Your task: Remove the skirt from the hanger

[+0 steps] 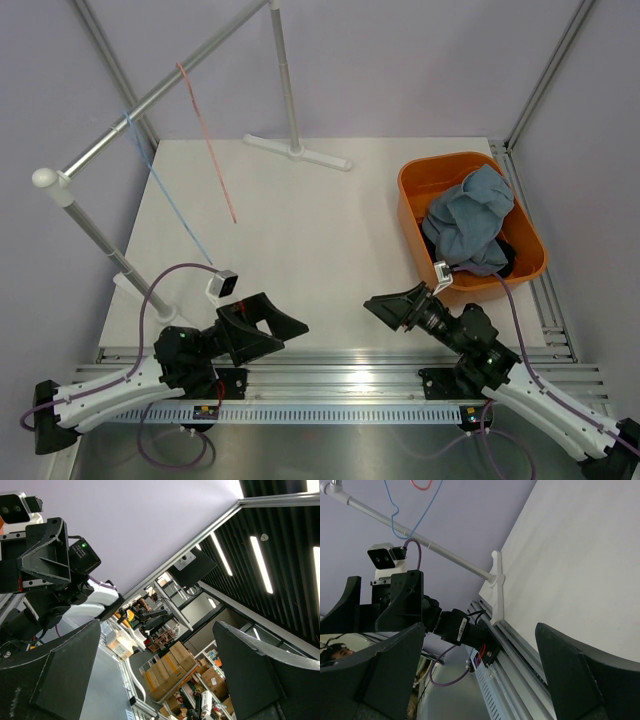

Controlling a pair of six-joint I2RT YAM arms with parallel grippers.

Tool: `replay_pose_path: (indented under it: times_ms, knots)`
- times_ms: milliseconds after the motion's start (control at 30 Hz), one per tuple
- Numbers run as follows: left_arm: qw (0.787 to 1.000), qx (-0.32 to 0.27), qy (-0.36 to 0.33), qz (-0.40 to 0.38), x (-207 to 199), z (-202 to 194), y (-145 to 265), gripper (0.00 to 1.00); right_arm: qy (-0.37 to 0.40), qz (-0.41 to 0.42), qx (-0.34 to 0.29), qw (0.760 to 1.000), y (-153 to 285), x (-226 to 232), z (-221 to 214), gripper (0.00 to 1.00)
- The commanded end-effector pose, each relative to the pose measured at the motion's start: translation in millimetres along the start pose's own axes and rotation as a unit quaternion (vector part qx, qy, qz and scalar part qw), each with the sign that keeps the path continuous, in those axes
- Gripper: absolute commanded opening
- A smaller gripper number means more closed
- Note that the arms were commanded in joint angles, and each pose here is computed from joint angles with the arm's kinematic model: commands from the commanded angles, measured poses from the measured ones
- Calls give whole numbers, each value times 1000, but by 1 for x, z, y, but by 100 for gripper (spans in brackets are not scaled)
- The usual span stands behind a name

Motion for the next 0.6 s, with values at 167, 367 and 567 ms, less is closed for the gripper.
replay_pose_path:
  times_ms: [167,367,567]
  knots:
    - [996,48,14,70,68,-49,38,99,27,0,6,1000,-1,-19,-7,99]
    - [996,48,19,74,69,-49,38,99,18,-29,-4,999,-2,-28,-5,100]
    - [995,48,19,83,73,-49,38,99,25,-29,-3,999,0,-29,-6,99]
Point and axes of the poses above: each gripper's point midway between its finger pads, its own y axis back along the fingers, its own x axis along the line the jaws close on, z = x × y, the point moved 4 cm from there along y, back along the fingers, and after that the axes turned 9 degrees about -y, right-handed, at the moved point
